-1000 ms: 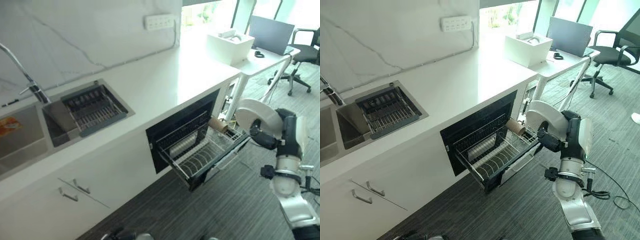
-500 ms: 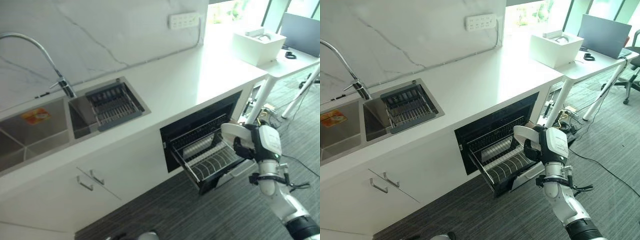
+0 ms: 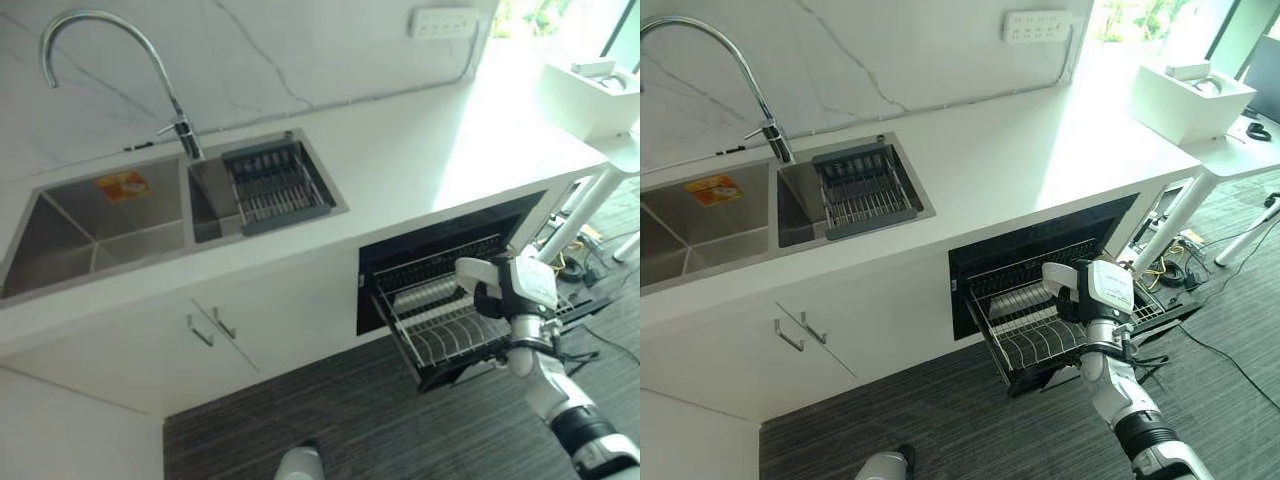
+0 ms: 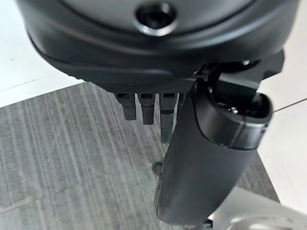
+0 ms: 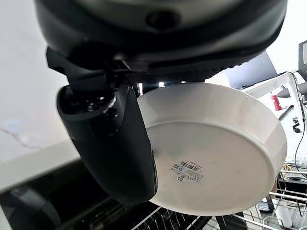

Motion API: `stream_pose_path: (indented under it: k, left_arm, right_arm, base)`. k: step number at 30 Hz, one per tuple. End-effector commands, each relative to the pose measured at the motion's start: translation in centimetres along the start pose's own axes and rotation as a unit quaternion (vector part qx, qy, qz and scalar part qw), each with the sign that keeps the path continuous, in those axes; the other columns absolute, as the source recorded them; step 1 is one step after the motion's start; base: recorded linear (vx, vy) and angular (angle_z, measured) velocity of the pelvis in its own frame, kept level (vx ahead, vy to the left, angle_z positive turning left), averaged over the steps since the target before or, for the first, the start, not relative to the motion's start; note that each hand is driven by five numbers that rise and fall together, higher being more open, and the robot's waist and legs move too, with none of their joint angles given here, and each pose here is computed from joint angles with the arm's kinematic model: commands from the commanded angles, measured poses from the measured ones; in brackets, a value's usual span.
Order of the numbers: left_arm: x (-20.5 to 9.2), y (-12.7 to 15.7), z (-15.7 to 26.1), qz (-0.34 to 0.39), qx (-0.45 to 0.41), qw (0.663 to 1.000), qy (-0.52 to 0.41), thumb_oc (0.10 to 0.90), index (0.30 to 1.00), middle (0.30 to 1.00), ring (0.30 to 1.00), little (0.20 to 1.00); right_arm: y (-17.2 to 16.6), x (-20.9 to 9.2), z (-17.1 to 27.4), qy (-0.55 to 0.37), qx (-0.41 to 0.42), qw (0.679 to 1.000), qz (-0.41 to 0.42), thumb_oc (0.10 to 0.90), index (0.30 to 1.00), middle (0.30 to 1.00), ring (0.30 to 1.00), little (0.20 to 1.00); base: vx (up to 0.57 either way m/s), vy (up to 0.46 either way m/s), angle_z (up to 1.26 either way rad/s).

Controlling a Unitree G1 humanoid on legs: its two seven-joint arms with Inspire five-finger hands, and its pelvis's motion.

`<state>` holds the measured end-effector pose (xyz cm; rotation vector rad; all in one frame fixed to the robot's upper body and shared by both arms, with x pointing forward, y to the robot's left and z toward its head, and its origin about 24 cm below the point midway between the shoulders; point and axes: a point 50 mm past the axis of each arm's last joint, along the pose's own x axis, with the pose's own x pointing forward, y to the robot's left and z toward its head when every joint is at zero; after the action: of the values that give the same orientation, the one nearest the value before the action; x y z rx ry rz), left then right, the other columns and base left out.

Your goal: Place the dishes in the dishwasher.

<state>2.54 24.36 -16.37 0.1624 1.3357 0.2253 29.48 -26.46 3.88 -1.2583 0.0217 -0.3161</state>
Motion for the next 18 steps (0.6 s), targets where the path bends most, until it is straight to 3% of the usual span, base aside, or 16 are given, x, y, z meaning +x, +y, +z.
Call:
stream_pose_path:
  k: [1, 6, 7, 9, 11, 18]
  left_arm:
    - [0.0, 3.6, 2.8, 0.088, 0.060, 0.992, -0.068, 0.800, 0.900, 0.900, 0.900, 0.900]
    - [-0.1, 3.5, 5.1, 0.097, 0.064, 0.986, -0.122, 0.800, 0.900, 0.900, 0.900, 0.900]
    - [-0.1, 3.3, 6.0, 0.091, 0.065, 0.984, -0.136, 0.800, 0.900, 0.900, 0.900, 0.900]
    - [-0.1, 3.2, 6.7, 0.087, 0.064, 0.983, -0.148, 0.800, 0.900, 0.900, 0.900, 0.900]
    - [-0.2, 2.8, 7.7, 0.082, 0.049, 0.981, -0.171, 0.800, 0.900, 0.900, 0.900, 0.900]
    - [-0.2, 2.7, 8.1, 0.084, 0.035, 0.979, -0.185, 0.800, 0.900, 0.900, 0.900, 0.900]
  right_arm:
    - [-5.7, 4.7, 2.8, -0.026, -0.011, 0.988, -0.155, 0.400, 0.300, 0.300, 0.300, 0.300]
    - [-7.3, 6.4, 2.9, 0.002, -0.046, 0.976, -0.213, 0.400, 0.300, 0.300, 0.300, 0.300]
    - [-8.7, 6.9, 3.1, 0.004, -0.073, 0.963, -0.258, 0.400, 0.300, 0.300, 0.300, 0.300]
    - [-9.6, 7.4, 3.1, 0.028, -0.054, 0.959, -0.278, 0.400, 0.300, 0.300, 0.300, 0.300]
    - [-12.4, 8.3, 3.7, 0.033, -0.042, 0.934, -0.354, 0.400, 0.300, 0.300, 0.300, 0.300]
    - [-13.1, 8.4, 3.9, 0.031, -0.041, 0.923, -0.382, 0.400, 0.300, 0.300, 0.300, 0.300]
  base:
    - [-0.08, -0.004, 0.19]
    - [-0.12, 0.005, 0.11]
    - [-0.15, 0.000, 0.13]
    - [-0.16, -0.009, 0.11]
    - [-0.20, 0.005, 0.05]
    - [-0.04, 0.002, 0.02]
